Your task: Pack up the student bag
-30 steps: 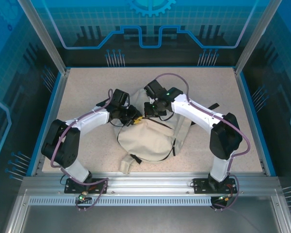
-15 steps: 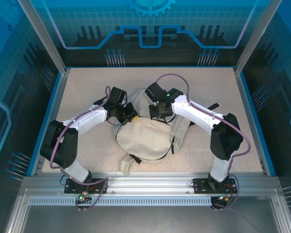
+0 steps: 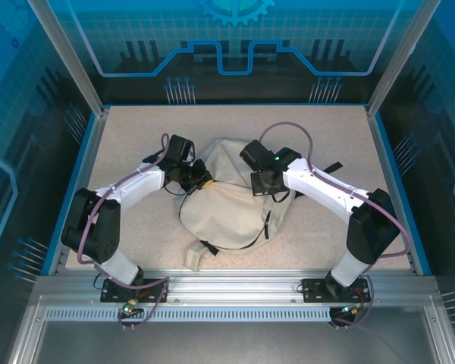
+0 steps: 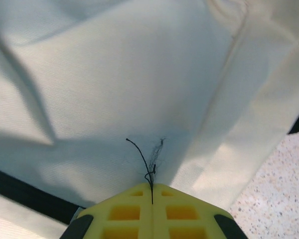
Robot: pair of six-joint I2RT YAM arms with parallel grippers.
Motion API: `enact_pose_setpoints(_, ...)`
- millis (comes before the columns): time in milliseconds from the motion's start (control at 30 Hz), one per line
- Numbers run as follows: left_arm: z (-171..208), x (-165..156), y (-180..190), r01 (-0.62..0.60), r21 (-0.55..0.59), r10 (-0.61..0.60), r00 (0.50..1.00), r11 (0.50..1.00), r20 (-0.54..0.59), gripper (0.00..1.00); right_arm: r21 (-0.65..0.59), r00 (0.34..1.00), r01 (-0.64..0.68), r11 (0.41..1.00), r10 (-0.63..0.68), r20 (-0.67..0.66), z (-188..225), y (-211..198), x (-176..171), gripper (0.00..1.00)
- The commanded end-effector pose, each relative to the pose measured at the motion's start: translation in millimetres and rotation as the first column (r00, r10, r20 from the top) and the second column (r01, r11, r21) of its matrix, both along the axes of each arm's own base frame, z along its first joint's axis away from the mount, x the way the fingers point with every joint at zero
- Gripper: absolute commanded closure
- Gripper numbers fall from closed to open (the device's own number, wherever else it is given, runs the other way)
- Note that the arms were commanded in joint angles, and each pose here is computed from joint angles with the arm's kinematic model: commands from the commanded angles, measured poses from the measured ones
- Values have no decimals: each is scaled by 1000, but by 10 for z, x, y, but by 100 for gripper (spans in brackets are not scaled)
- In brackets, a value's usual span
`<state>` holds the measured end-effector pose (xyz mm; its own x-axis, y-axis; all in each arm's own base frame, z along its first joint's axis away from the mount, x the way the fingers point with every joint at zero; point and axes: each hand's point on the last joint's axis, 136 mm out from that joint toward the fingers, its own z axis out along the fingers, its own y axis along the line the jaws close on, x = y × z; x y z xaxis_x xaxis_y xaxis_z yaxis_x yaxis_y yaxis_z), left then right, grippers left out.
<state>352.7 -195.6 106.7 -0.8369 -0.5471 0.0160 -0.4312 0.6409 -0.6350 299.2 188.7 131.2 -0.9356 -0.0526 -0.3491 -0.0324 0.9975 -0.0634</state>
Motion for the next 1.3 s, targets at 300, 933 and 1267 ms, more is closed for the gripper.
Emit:
enact_pose_setpoints(300, 119, 534, 796, -204, 160, 189, 976, 966, 106, 100, -2, 996, 85, 996, -85, -18, -229, -91, 530, 100)
enact_pose_setpoints(933, 402, 949, 993, -241, 178, 204, 957, 954, 205, 46, 280, 977, -184, 942, 143, 161, 351, 649, 1368, 54)
enact_pose_setpoints(1267, 1230, 555, 1506, -282, 429, 83, 901, 858, 426, 1, 161, 904, -95, 982, 18, 426, 1344, -273, 930, 0)
